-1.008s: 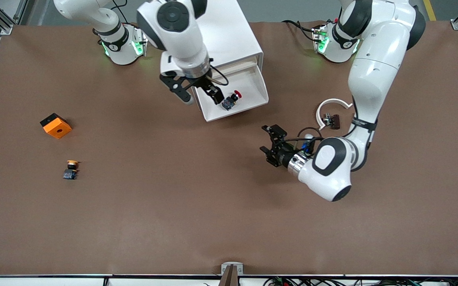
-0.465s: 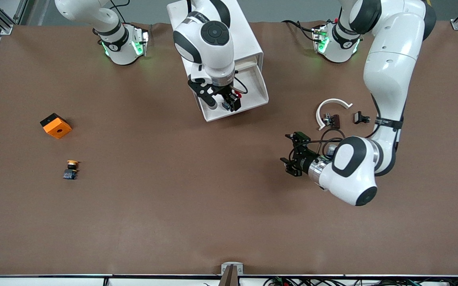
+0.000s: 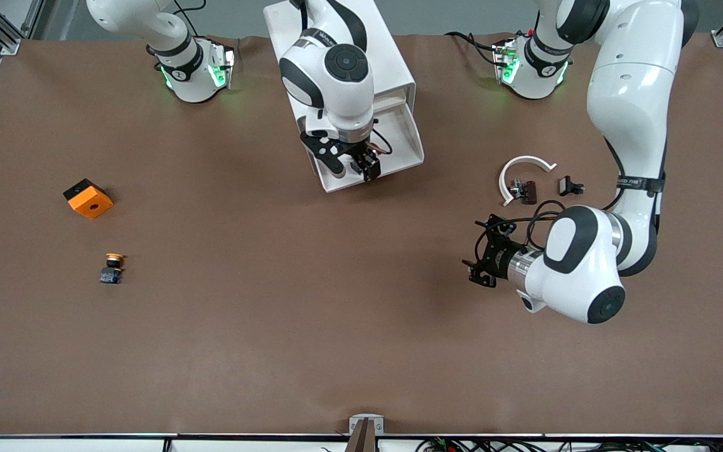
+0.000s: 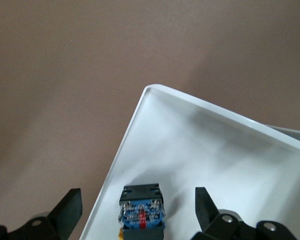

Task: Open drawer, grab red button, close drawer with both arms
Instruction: 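Grasp the red push button inside the drawer with the right gripper, then carry the red button beside the yellow button with the right gripper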

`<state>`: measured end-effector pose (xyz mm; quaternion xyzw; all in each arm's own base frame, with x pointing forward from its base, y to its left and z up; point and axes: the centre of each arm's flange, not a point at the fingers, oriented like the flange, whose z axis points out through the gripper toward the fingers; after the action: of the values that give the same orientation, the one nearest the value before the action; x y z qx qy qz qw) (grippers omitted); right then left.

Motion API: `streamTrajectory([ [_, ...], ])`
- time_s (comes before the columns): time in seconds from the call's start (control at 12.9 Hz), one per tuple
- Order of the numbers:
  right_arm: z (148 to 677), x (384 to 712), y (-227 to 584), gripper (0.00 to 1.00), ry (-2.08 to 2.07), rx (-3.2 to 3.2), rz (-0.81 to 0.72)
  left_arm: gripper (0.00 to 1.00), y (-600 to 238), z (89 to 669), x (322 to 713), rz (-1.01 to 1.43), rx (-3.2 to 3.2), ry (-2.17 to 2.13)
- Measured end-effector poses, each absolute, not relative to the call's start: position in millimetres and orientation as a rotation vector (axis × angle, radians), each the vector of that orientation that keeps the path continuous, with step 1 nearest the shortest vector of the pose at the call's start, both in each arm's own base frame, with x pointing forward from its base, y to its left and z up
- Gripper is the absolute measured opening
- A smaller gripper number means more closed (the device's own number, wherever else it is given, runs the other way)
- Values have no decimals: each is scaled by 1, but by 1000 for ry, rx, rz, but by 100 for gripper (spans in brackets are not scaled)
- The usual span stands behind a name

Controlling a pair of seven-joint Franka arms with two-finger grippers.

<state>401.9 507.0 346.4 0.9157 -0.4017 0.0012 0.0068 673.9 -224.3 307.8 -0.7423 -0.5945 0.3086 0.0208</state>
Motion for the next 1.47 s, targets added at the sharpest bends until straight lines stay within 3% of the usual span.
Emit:
streamTrajectory([
  [0.23,334,397,515,100,-1225,2861,2,100,-222,340,677,882,-2362,-1863],
  [0.62,339,395,522,41,-1202,2885,7,100,-212,384,679,807,-2547,-1771],
  [1.09,370,421,514,42,-1114,2916,-39,100,-214,398,676,690,-2667,-1612],
  [1.47,393,509,429,42,-797,2984,-103,100,-229,408,676,530,-2907,-1271],
])
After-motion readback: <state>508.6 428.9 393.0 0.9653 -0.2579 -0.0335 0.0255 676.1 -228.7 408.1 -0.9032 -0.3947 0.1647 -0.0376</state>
